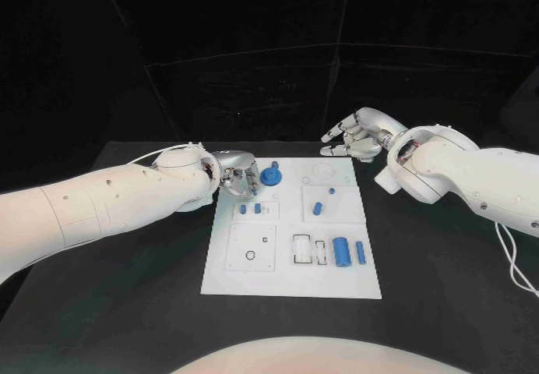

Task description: Assemble the parts on the task board

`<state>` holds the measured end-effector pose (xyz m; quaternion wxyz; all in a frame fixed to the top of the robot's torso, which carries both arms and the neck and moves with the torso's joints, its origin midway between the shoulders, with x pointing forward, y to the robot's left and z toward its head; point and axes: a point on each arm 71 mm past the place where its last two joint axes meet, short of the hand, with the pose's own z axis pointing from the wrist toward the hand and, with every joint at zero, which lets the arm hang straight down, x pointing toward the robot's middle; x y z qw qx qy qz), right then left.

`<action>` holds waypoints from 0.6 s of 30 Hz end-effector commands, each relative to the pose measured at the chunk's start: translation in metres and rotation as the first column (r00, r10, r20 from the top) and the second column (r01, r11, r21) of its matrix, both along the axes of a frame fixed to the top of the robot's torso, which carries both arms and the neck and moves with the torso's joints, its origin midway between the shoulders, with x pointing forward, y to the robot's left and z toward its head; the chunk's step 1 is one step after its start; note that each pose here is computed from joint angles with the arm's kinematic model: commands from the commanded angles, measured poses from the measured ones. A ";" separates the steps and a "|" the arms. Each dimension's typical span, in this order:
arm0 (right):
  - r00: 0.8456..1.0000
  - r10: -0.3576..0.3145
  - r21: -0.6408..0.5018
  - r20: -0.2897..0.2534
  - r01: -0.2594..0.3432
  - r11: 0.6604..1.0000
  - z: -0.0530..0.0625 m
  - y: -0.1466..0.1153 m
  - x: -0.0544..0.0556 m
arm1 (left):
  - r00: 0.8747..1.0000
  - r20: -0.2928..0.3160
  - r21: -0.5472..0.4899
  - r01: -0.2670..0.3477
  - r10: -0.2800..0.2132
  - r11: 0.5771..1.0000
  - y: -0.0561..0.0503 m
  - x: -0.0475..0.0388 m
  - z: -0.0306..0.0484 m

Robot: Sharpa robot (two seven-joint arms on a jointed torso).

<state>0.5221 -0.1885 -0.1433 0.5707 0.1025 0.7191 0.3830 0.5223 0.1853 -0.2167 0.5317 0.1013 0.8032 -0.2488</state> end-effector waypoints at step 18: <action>1.000 0.009 0.000 0.004 -0.009 1.000 0.001 0.001 0.000 | 1.000 -0.019 0.020 -0.024 0.025 1.000 0.002 0.0009 -0.0019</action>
